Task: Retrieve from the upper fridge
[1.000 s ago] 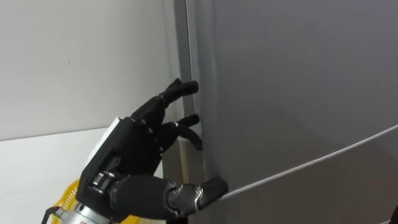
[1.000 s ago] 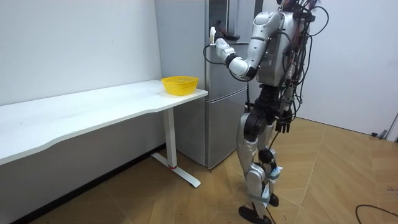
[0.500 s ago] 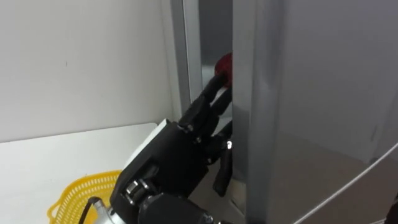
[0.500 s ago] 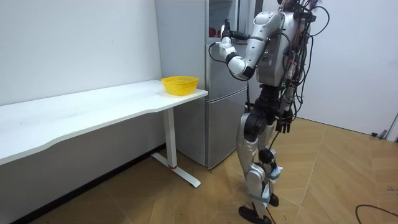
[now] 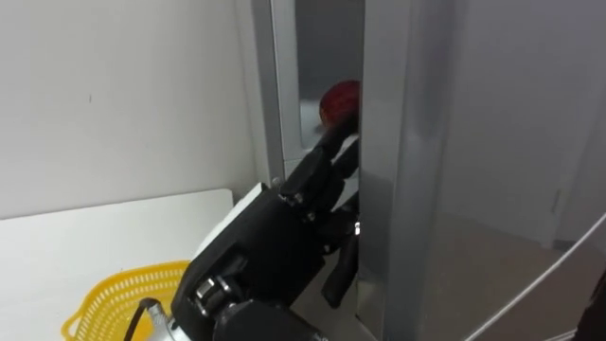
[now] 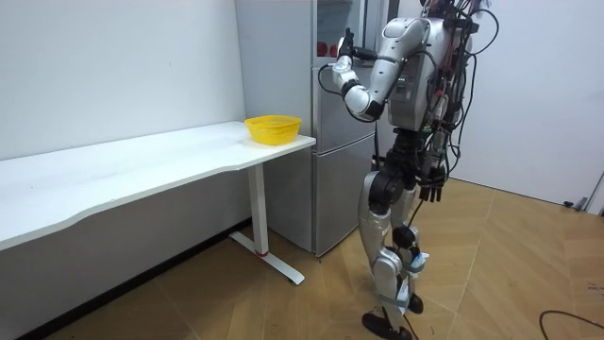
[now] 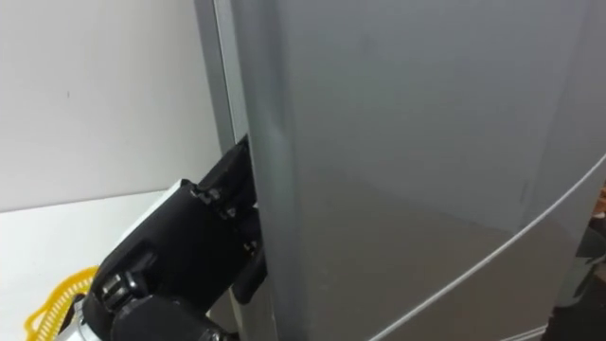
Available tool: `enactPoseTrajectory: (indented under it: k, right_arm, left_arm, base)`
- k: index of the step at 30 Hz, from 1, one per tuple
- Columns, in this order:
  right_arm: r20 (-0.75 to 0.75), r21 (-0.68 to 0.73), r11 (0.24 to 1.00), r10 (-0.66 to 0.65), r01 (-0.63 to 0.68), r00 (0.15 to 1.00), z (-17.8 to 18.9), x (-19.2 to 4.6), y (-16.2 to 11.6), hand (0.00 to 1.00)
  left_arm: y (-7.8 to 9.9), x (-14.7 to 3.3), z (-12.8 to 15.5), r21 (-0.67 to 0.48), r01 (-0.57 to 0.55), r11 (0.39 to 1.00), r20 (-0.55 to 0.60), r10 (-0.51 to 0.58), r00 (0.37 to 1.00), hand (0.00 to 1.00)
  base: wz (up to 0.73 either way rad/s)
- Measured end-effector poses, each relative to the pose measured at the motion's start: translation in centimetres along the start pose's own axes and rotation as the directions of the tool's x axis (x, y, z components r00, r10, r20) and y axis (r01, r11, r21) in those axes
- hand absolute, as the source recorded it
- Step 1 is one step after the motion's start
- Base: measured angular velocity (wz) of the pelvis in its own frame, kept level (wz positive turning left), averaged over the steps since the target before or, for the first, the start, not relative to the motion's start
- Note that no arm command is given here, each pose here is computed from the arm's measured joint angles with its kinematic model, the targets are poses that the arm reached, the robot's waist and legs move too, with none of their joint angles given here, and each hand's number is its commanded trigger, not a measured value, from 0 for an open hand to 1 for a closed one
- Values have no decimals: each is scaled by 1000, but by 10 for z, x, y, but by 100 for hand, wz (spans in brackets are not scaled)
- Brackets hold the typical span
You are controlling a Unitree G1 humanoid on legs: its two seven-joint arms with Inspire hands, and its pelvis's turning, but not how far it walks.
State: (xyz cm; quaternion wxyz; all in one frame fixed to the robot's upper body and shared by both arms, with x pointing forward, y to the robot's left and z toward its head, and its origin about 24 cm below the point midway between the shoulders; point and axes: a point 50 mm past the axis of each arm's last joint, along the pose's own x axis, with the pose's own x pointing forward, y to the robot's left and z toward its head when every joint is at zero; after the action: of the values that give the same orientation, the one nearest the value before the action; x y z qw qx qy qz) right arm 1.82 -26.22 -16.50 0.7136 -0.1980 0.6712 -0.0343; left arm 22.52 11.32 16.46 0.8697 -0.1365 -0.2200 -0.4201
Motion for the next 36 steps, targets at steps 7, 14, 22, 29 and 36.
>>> enactPoseTrajectory:
  k: [7,14,22,29,36]
  right_arm:
    - [-1,1,1000,12,-12,1000,0,0,1,0]
    - [1,3,1000,21,-21,1000,1,0,1,0]
    - [5,7,999,40,-40,999,2,0,1,0]
    - [3,5,999,40,-40,999,1,0,1,0]
    - [8,9,1000,28,-28,1000,2,0,-1,0]
  left_arm:
    - [0,0,0,0,8,1000,0,-8,1000,0]
    - [-4,1,-3,-20,34,999,-3,-34,999,0]
    - [-10,3,-1,-46,79,996,9,-78,997,0]
    - [-13,9,1,-36,130,991,8,-130,992,0]
    - [-20,11,-2,-91,176,980,23,-175,984,0]
  base:
    - [0]
    - [-6]
    - [-14]
    - [-11]
    - [-10]
